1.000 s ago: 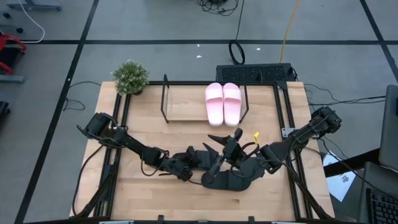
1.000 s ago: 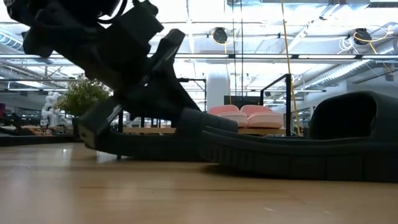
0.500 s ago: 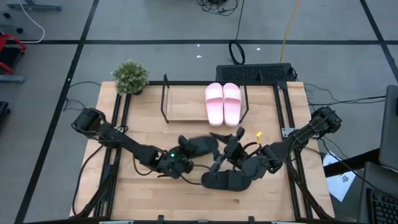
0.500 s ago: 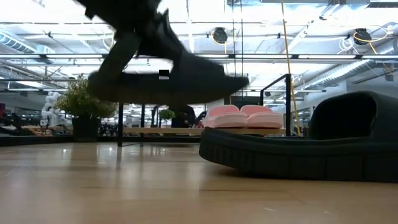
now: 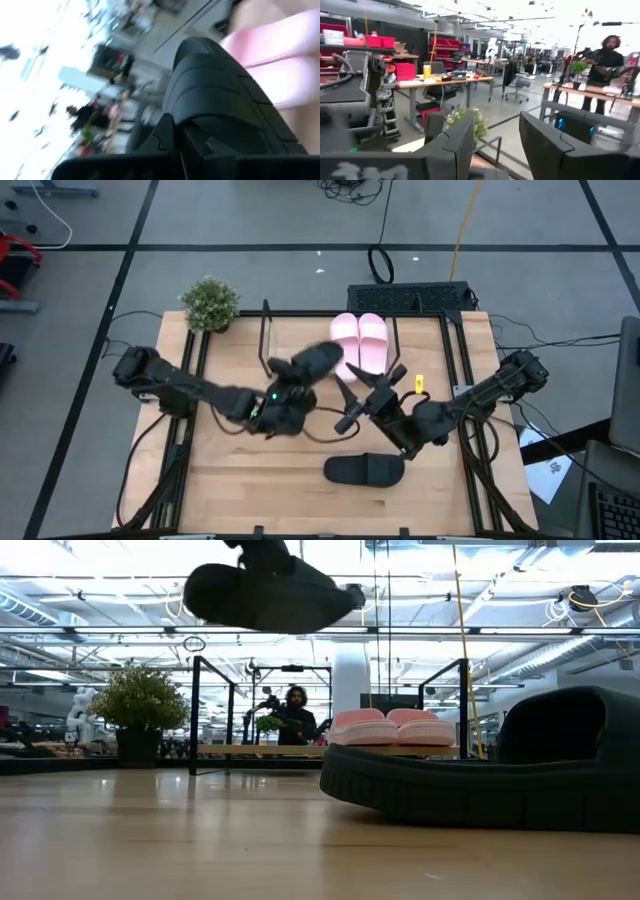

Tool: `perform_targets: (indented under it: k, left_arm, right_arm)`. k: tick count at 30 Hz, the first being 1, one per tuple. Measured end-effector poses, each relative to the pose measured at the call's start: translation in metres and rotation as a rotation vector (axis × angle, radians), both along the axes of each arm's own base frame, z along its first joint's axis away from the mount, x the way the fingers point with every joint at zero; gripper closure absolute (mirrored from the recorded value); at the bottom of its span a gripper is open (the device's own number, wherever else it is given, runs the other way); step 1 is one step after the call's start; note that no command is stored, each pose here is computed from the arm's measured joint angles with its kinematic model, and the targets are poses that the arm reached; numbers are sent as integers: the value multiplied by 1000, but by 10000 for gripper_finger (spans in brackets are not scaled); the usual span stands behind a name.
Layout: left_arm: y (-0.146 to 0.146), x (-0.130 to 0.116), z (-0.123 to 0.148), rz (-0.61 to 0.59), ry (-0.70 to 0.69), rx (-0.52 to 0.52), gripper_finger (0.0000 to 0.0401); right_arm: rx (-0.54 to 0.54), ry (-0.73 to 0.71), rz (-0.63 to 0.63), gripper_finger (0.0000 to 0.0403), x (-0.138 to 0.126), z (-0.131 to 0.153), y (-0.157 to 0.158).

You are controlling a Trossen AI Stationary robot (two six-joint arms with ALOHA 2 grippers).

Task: Pick and place slides into the shelf
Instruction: Put the top black slide on the shelf

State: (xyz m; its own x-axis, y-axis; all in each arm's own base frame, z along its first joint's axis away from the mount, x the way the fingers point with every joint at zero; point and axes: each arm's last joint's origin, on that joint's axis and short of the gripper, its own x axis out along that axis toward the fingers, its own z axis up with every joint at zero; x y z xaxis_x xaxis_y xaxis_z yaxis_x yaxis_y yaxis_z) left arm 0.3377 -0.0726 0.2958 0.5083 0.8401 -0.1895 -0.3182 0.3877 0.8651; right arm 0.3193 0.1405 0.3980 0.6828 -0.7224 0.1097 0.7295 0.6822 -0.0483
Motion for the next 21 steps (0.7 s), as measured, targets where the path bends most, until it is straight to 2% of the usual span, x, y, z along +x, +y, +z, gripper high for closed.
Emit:
perform_targets:
  k: [3,12,21]
  left_arm:
    - [24,5,6,90,5,29,401]
    - [82,16,2,254,-32,14,401]
    - [92,40,-23,310,-44,42,401]
  right_arm:
    - [-39,-1,-24,257,-3,9,-4]
    - [-146,-19,-154,257,-16,33,-28]
    - [-170,5,-269,257,-18,42,-60]
